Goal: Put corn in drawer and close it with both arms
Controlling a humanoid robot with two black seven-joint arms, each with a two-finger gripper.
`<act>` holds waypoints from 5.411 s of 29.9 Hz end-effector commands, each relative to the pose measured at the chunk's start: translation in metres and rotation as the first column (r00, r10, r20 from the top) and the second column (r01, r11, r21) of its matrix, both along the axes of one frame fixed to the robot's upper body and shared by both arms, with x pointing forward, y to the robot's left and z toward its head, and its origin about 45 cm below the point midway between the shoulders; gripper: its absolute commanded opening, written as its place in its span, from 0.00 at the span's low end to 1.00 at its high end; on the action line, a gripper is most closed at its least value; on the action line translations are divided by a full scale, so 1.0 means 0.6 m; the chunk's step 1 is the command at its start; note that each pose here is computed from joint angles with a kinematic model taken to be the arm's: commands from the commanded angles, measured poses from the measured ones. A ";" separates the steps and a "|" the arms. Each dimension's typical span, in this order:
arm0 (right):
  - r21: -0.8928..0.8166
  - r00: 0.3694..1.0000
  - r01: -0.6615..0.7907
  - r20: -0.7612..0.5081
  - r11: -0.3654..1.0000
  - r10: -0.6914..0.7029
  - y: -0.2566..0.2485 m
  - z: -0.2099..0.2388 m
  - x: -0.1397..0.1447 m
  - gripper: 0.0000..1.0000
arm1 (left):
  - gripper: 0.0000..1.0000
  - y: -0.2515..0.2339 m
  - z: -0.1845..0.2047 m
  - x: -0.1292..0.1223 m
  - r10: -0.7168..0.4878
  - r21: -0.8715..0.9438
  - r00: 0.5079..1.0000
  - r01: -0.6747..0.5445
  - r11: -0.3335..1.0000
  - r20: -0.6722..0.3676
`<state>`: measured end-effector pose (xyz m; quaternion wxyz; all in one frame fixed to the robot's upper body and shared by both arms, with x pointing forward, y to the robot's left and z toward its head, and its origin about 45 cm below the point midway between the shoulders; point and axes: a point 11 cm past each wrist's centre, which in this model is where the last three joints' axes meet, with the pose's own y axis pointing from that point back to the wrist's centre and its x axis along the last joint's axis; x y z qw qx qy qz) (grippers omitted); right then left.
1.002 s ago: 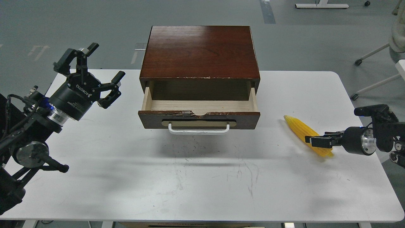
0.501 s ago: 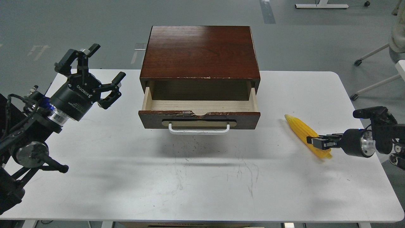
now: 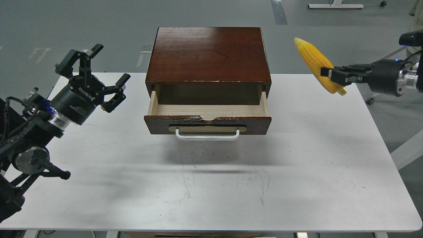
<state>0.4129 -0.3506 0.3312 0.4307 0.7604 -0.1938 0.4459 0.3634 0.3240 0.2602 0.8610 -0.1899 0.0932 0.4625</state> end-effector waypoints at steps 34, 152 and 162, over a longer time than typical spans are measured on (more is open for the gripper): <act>-0.486 0.763 -0.599 -0.104 0.637 0.638 0.410 -0.026 0.011 0.22 | 1.00 0.003 0.019 -0.005 -0.017 0.020 1.000 0.016 1.000 0.021; 0.701 0.681 0.714 -0.695 -0.005 -0.231 0.033 -0.308 -0.049 1.00 | 0.00 -0.291 -0.116 -0.146 -0.731 0.877 0.682 0.368 0.309 -0.029; 0.699 0.679 0.715 -0.697 -0.004 -0.231 0.032 -0.310 -0.050 1.00 | 0.00 -0.275 -0.118 -0.124 -0.672 0.825 0.740 0.405 0.394 -0.043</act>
